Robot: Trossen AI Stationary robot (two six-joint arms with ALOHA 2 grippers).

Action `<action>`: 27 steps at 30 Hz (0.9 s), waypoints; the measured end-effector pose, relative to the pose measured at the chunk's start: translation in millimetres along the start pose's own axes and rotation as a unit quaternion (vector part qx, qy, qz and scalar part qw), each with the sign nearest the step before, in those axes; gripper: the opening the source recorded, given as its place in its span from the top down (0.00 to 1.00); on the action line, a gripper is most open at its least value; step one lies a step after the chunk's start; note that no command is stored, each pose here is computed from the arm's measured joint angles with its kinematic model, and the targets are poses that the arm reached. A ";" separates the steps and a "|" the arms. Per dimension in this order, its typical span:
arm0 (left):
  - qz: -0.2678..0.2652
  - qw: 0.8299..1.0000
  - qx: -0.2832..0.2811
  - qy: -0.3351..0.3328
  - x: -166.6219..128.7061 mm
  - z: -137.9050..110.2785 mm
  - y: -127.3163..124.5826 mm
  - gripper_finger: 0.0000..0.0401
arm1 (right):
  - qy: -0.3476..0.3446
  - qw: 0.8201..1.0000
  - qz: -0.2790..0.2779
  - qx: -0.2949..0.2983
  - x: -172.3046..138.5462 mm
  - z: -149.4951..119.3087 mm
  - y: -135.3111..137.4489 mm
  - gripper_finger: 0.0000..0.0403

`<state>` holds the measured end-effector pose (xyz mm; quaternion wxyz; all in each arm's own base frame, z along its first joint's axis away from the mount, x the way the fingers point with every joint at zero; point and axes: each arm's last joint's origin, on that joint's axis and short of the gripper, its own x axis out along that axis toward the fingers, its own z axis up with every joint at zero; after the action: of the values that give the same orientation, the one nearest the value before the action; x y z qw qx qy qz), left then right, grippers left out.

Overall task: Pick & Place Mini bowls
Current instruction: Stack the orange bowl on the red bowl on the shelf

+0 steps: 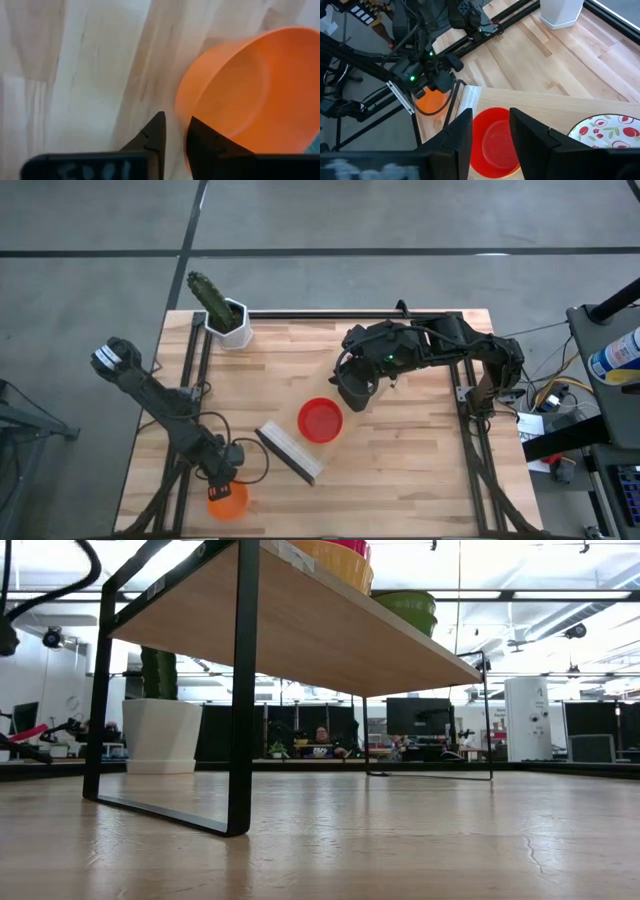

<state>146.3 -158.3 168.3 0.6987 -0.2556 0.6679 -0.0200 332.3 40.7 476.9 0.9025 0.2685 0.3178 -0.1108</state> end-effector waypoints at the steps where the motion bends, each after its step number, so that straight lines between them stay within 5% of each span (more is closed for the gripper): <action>1: -0.001 1.000 -0.001 0.000 2.1 -0.4 1.8 0.88 | 0.000 1.000 0.000 0.000 -0.1 0.0 0.0 0.70; 5: -0.014 1.000 -0.002 0.014 7.5 -2.0 5.6 0.98 | 0.000 1.000 0.000 0.000 0.0 0.0 0.0 0.69; 14: -0.095 0.994 -0.005 0.062 -17.2 -2.9 -14.7 1.00 | -0.016 0.998 0.023 -0.051 -1.0 -0.5 8.6 0.71; 22: -0.219 0.975 -0.040 -0.022 -87.2 -5.1 -29.0 1.00 | -0.081 0.976 0.092 -0.180 -7.2 -2.5 37.0 0.72; 27: -0.282 0.950 -0.084 -0.101 -128.7 -5.3 -24.9 1.00 | -0.127 0.969 0.132 -0.165 -1.1 5.6 47.5 0.74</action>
<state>135.3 -134.1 296.8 0.7043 -0.4918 0.4941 -0.1340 352.0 77.1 501.0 0.9740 0.1390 0.1764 0.0299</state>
